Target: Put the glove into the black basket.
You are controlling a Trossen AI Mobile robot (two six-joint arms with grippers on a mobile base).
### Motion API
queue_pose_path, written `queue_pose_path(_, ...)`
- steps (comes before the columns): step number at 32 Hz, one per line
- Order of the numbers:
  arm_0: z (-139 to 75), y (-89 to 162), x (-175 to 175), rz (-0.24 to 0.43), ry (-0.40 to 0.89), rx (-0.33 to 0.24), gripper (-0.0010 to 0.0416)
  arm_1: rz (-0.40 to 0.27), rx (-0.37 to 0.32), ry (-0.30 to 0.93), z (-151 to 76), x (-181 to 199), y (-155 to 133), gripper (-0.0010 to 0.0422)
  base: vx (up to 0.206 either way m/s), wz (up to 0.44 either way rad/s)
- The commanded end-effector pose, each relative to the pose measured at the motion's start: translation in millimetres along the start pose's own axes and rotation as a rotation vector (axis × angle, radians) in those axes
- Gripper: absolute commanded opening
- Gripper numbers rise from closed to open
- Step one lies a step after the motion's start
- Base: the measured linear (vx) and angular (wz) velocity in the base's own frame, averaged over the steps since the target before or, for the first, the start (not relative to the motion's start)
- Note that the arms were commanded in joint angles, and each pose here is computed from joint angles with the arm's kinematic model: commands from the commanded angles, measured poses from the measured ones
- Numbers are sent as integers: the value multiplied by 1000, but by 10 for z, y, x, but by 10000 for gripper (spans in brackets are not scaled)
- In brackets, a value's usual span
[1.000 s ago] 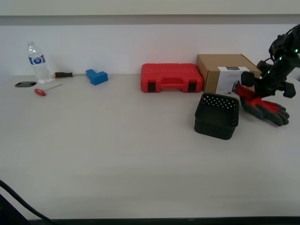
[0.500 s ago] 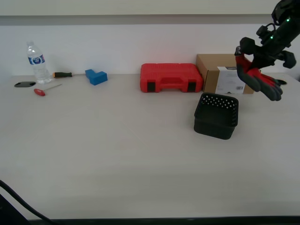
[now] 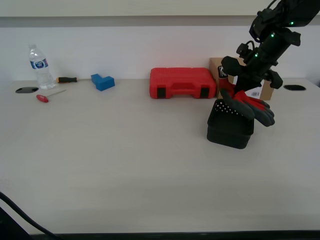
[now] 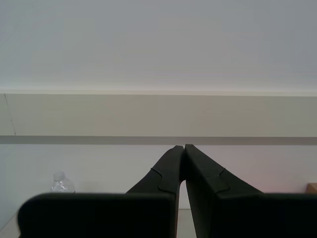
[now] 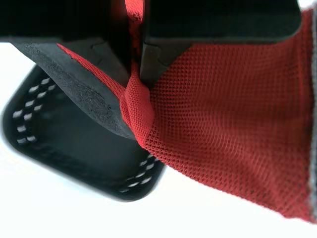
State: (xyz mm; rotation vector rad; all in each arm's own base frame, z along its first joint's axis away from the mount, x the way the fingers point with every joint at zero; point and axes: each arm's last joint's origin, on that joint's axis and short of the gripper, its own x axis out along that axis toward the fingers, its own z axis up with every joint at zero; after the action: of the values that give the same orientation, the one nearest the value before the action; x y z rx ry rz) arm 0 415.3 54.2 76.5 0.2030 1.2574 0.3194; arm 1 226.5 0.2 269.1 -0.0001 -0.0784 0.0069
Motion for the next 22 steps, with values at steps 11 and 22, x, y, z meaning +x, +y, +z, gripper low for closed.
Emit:
queue_pose_path(11, -136, 29, 365, 4, 30, -1, -1, 4, 0, -5, 6, 1, 1, 0, 0, 0)
queue_pose_path(22, -205, -60, 488, -108, 47, 0, 19, 3, 0, -6, 6, 1, 1, 0, 0, 0)
